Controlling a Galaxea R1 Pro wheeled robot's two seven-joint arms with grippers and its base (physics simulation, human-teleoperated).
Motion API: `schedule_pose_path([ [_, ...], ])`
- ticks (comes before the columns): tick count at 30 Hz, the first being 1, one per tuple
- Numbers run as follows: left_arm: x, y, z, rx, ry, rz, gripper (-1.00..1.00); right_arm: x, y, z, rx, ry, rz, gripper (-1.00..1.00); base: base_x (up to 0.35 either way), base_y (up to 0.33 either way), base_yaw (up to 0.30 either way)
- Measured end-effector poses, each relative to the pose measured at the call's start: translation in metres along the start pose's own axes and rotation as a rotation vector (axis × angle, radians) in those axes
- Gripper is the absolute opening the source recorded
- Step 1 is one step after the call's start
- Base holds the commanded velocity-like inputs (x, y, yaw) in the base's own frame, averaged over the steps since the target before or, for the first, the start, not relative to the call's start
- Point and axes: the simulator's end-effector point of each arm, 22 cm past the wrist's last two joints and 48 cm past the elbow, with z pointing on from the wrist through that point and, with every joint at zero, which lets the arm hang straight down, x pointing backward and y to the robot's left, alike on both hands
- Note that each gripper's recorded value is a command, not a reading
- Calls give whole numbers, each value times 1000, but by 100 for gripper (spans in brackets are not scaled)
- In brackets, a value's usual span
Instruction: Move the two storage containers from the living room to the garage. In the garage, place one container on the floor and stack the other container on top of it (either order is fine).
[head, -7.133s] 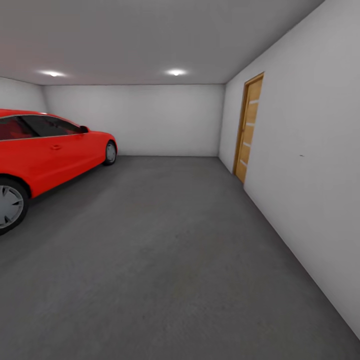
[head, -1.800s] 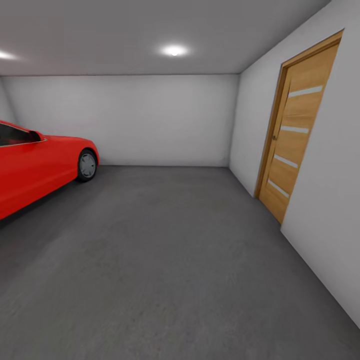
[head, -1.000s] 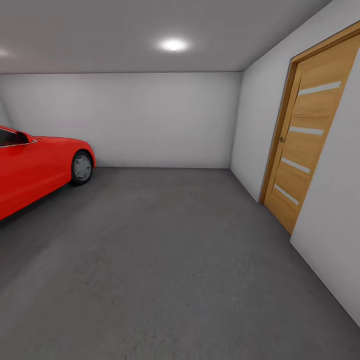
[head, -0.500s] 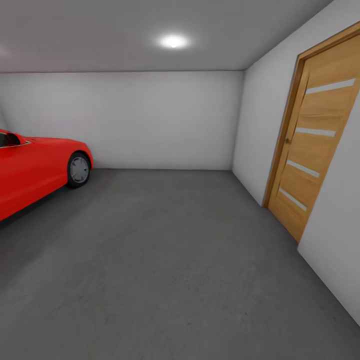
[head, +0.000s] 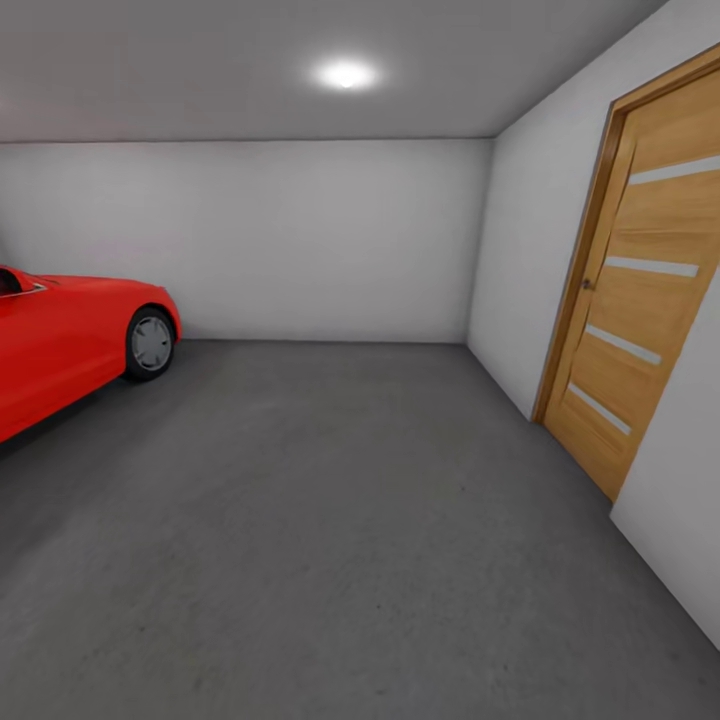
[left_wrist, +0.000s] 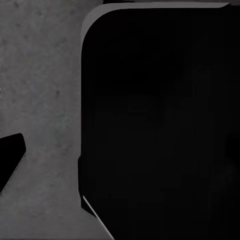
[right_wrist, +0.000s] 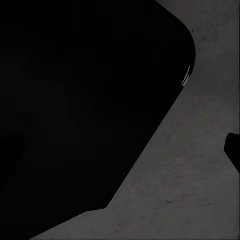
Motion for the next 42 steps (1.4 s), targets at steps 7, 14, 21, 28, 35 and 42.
schedule_pose_path([
  [7,0,0,0,0,0,0,100,0,0,0,0,0,0,100,323,0,0],
  [14,0,0,0,0,0,0,100,1,-1,0,1,1,0,100,323,0,0],
  [21,0,0,0,0,0,0,100,0,-1,0,1,1,0,100,323,0,0],
  [28,0,0,0,0,0,-1,100,1,-1,0,1,1,0,100,323,0,0],
  [35,0,0,0,0,0,-1,100,1,-1,0,1,1,-1,100,323,0,0],
  [42,0,0,0,0,0,0,100,0,-1,0,1,1,-7,100,323,0,0],
])
